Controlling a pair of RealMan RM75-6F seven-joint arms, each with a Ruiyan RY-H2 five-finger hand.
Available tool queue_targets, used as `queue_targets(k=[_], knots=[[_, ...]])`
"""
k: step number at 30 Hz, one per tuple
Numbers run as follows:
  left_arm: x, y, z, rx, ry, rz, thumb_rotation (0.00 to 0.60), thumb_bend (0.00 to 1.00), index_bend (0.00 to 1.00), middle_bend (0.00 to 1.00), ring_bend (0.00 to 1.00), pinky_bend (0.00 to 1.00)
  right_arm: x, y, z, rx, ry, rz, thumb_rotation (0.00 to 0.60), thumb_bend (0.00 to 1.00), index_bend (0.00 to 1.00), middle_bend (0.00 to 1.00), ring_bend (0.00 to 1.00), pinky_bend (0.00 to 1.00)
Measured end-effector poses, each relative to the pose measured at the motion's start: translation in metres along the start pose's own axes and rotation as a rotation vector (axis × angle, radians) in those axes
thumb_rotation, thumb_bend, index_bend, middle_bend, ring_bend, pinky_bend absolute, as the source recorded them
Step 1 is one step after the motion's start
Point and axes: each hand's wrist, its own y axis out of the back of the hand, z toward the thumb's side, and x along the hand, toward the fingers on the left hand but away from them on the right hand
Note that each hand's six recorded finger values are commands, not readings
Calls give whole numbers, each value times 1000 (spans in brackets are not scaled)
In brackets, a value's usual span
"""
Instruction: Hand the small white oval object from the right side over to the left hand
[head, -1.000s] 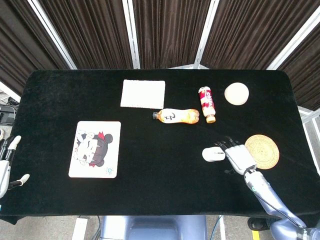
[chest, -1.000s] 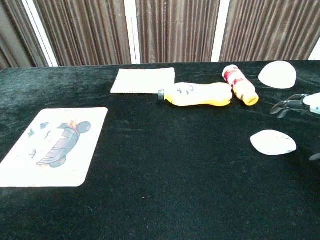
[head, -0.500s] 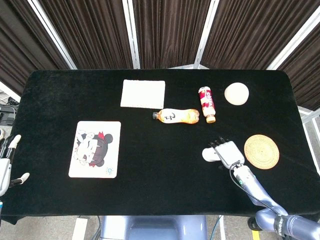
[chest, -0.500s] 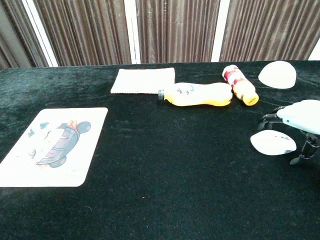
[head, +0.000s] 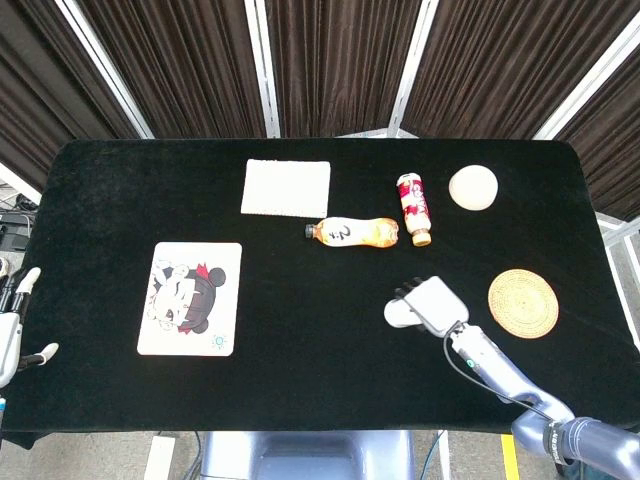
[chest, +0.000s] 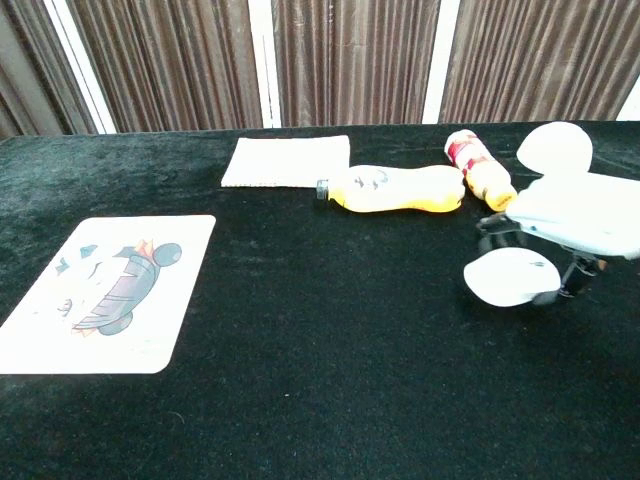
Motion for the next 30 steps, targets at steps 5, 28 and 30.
queue_targets(k=[5, 28, 30], knots=[[1, -3, 2, -5, -2, -21, 600, 0, 0, 0, 0, 0, -19, 32, 31, 135, 212, -65, 600, 512, 534, 568, 423, 599], [9, -8, -15, -21, 74, -68, 600, 0, 0, 0, 0, 0, -104, 76, 146, 725, 982, -217, 600, 578, 534, 569, 423, 572], [10, -9, -17, -20, 79, -70, 600, 0, 0, 0, 0, 0, -104, 73, 154, 747, 1022, -226, 600, 557, 534, 569, 422, 542]])
